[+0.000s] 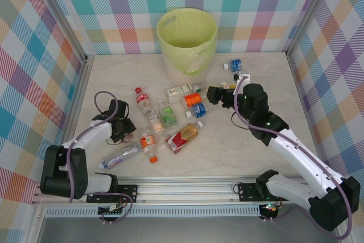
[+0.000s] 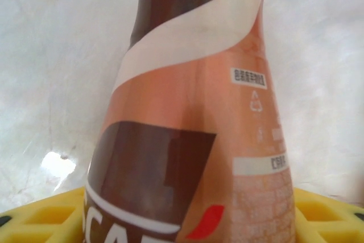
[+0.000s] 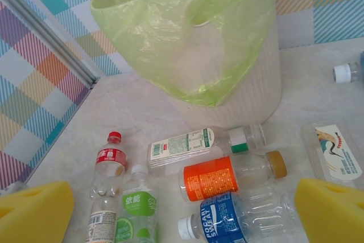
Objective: Put the plastic bottles in the bin
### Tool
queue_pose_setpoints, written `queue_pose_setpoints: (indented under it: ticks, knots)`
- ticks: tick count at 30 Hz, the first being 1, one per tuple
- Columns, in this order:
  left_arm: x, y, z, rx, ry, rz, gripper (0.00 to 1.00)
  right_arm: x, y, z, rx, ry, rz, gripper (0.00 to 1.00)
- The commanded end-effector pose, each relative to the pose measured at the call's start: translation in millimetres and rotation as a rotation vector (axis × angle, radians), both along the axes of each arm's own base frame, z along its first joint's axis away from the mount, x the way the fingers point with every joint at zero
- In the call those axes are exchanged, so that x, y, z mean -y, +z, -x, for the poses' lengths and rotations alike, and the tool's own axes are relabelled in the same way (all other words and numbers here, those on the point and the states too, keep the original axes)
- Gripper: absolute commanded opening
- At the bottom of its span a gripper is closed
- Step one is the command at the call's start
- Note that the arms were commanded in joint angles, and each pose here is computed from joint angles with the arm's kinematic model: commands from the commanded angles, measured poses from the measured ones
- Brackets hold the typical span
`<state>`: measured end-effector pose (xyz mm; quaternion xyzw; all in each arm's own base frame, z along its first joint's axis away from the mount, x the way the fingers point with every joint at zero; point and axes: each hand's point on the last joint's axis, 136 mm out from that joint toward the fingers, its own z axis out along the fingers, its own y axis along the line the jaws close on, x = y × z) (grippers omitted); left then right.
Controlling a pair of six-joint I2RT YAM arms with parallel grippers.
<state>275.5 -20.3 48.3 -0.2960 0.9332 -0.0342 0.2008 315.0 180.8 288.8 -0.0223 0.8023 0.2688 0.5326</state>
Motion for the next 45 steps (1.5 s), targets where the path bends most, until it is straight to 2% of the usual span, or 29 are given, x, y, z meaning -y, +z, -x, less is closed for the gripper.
queue_pose_setpoints:
  ticks: [1,7,11,17,19,24,26,31,38,45]
  knots:
    - [3.8,25.9,-18.7,0.145,-0.007,0.015,0.57,11.2,10.3,-3.7,0.039,-0.082,-0.066,1.00]
    - [4.5,83.6,-43.7,0.390,0.033,0.057,0.55,21.4,2.0,-6.5,0.015,-0.151,-0.081,1.00]
    - [11.7,146.5,-72.0,0.642,0.059,0.145,0.54,26.3,-3.9,-8.4,-0.003,-0.194,-0.113,1.00]
    - [33.8,239.8,-105.3,0.924,0.059,0.350,0.53,33.0,-2.2,-7.9,0.004,-0.233,-0.147,1.00]
    - [40.1,267.0,-112.2,0.989,0.041,0.369,0.52,35.1,-1.6,-6.6,0.010,-0.240,-0.156,1.00]
    - [53.0,362.9,-127.4,1.270,-0.026,0.351,0.51,40.1,0.1,-2.3,0.017,-0.253,-0.164,1.00]
    - [60.3,389.5,-136.7,1.333,-0.050,0.356,0.51,41.8,-0.1,-0.9,0.013,-0.258,-0.165,1.00]
    - [91.0,417.6,-174.1,1.376,-0.135,0.378,0.51,44.1,1.9,3.2,0.009,-0.262,-0.183,1.00]
    - [137.8,420.9,-226.7,1.377,-0.258,0.270,0.52,47.9,1.2,6.6,-0.003,-0.276,-0.194,1.00]
    - [165.0,410.6,-251.1,1.345,-0.312,0.206,0.53,47.6,-5.2,9.2,-0.039,-0.279,-0.212,1.00]
